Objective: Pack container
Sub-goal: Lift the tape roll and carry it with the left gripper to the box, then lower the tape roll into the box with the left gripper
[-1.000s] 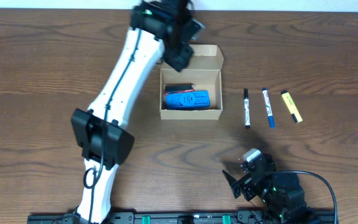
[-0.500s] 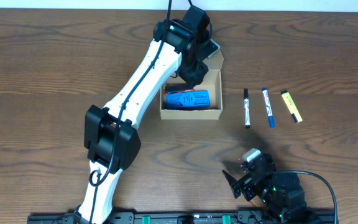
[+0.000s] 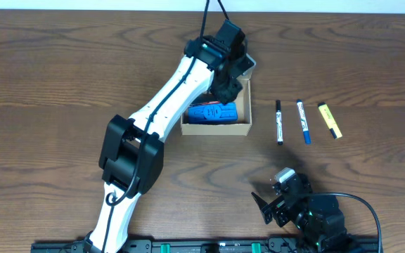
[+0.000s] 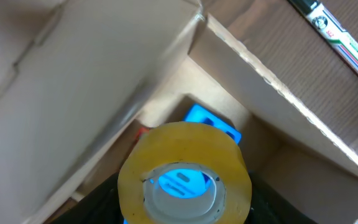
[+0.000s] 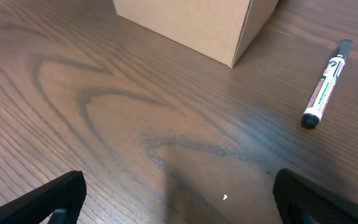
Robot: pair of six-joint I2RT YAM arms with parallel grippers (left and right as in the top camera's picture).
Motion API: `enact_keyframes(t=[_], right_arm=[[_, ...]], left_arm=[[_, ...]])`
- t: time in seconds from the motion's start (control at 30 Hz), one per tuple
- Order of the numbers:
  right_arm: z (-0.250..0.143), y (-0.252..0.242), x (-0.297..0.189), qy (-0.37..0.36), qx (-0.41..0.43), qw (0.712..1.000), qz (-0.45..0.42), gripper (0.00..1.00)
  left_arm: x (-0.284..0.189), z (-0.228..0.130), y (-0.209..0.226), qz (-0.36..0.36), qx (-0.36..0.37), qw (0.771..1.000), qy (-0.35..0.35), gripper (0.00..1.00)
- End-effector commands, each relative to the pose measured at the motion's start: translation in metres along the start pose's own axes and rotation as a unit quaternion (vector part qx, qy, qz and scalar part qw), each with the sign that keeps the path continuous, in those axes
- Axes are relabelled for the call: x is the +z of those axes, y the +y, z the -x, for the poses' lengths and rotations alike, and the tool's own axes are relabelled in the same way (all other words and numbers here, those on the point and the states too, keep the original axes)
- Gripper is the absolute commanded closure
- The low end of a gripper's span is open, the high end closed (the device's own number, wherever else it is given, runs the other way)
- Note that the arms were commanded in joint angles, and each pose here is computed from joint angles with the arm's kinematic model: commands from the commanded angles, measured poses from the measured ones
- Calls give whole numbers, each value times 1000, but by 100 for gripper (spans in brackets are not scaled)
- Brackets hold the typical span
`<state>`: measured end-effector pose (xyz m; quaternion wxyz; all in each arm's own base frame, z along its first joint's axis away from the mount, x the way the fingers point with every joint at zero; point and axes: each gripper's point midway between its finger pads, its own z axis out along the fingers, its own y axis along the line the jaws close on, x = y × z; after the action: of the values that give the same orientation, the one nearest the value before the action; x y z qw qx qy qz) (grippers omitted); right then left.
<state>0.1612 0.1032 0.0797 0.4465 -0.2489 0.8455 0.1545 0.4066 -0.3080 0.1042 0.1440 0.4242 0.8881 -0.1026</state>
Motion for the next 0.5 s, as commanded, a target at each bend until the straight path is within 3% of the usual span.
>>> enact_keyframes(t=[0.0,0.47], right_arm=[[-3,1,2,3,-9,1000,3,1],[-3,1,2,3,-9,1000,3,1]], left_arm=[[7,1,-10,-15,9,1000,0,48],[21,-2,-28,-39,18,999,13,48]])
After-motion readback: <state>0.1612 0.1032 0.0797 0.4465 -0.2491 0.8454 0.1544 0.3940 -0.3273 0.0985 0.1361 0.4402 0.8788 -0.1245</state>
